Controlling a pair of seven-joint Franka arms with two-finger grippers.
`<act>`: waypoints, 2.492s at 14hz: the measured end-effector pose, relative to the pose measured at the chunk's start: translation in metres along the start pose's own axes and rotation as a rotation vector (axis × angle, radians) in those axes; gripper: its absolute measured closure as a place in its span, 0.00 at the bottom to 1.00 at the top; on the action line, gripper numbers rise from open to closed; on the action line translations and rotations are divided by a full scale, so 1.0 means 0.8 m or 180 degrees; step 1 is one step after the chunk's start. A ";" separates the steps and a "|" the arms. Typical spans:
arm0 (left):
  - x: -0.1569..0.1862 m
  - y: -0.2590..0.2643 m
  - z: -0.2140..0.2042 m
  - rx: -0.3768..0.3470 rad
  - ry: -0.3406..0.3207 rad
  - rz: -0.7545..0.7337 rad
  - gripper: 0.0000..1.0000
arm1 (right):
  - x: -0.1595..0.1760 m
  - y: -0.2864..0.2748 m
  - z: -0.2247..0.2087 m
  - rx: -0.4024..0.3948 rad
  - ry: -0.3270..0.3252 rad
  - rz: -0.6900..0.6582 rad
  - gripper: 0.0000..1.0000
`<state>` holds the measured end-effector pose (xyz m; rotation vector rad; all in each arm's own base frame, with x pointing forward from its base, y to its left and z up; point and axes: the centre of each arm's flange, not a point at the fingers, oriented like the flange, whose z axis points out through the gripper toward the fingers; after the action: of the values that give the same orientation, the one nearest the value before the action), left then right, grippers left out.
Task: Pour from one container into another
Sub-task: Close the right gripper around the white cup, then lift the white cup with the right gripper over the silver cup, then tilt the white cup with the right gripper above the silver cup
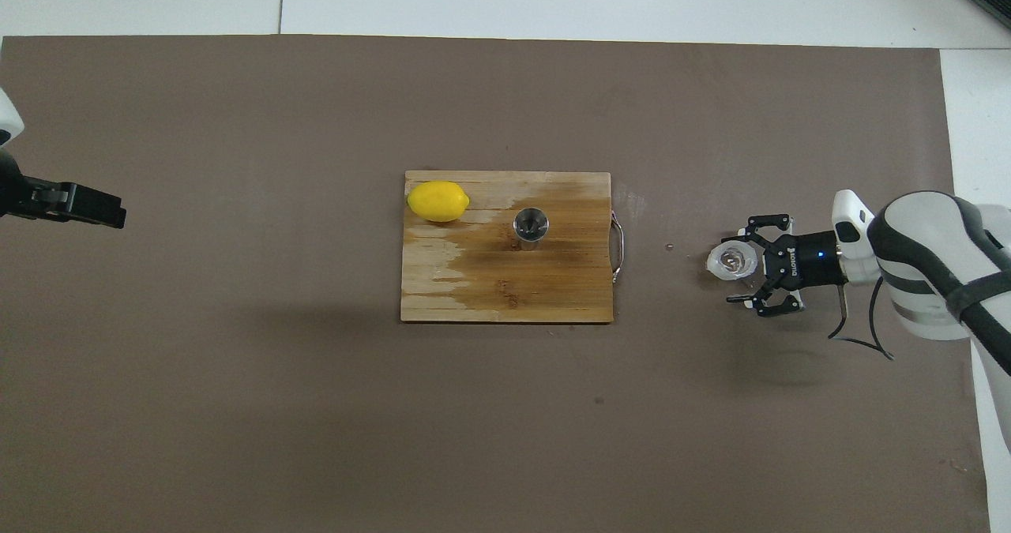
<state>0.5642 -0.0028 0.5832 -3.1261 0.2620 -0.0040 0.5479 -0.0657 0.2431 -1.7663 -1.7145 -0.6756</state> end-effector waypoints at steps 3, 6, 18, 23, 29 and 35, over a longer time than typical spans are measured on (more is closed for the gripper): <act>-0.003 0.004 0.001 -0.0014 -0.0063 0.0014 0.00 | 0.006 0.004 -0.002 -0.0042 0.0005 -0.0077 0.02; -0.004 0.014 -0.003 -0.0015 -0.0060 0.0059 0.00 | 0.010 0.008 -0.002 -0.0064 -0.0011 -0.0128 0.33; -0.006 0.026 -0.008 -0.0016 -0.0051 0.0115 0.00 | 0.203 0.052 0.049 0.0003 -0.0098 0.0475 0.51; -0.008 0.027 -0.012 -0.0015 -0.0030 0.0119 0.00 | 0.321 0.053 0.093 -0.0097 -0.0253 0.0744 0.51; -0.009 0.019 -0.012 -0.0015 -0.0030 0.0082 0.00 | 0.412 0.046 0.103 -0.0249 -0.0787 0.0771 0.51; -0.009 0.021 -0.012 -0.0015 -0.0031 0.0088 0.00 | 0.440 0.035 0.128 -0.0427 -0.1294 0.0571 0.51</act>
<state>0.5541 -0.0180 0.5928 -3.1260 0.3057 0.0117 0.5879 0.2545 0.4189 -2.2407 -1.7662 -0.3774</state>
